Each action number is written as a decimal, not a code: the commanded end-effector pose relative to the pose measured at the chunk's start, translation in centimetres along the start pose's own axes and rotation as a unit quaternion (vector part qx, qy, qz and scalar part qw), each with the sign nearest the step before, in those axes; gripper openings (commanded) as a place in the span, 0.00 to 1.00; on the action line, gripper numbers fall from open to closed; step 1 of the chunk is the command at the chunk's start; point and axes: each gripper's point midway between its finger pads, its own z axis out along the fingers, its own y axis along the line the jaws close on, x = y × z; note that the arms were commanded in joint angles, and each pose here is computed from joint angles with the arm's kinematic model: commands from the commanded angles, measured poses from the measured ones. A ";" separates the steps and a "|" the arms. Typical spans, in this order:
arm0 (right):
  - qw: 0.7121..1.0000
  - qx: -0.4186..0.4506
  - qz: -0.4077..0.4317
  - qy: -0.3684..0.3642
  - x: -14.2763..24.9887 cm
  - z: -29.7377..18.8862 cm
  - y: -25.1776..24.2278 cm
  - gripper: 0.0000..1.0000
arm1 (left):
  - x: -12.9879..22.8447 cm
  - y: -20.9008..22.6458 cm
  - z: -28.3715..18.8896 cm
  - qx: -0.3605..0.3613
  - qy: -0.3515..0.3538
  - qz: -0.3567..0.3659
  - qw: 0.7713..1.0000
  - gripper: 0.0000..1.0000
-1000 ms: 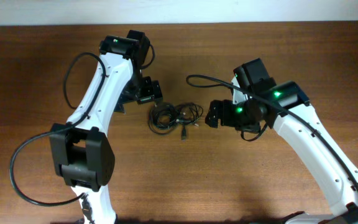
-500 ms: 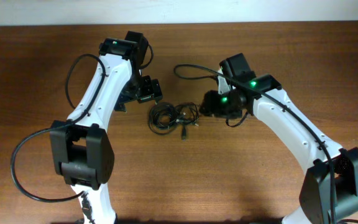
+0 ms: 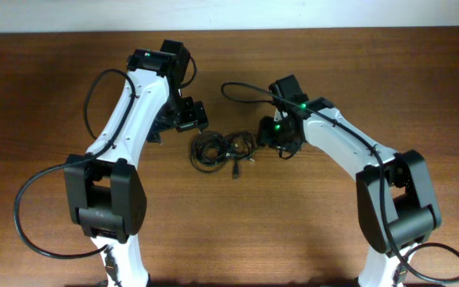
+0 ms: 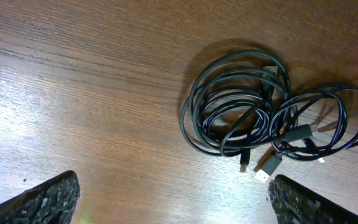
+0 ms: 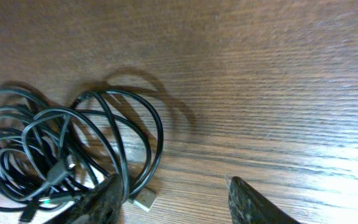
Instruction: Untangle cables
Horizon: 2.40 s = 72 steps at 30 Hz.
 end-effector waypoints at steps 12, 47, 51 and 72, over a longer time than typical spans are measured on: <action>1.000 -0.020 -0.012 0.014 0.7 3.5 1.8 0.45 | 0.0 0.2 0.4 -0.008 0.003 -0.007 1.000 0.99; 0.907 -0.100 -0.061 -0.404 -1.3 -47.3 6.0 0.04 | 0.0 0.2 0.4 -0.008 0.003 -0.006 1.000 0.99; 0.917 0.078 0.107 -0.377 0.0 -44.5 -2.6 0.04 | 0.1 0.1 0.4 -0.008 0.003 -0.004 1.000 0.99; 0.939 0.265 0.144 -0.163 0.5 -27.3 -8.6 0.45 | 0.2 -0.2 0.4 -0.008 0.003 0.000 1.000 0.99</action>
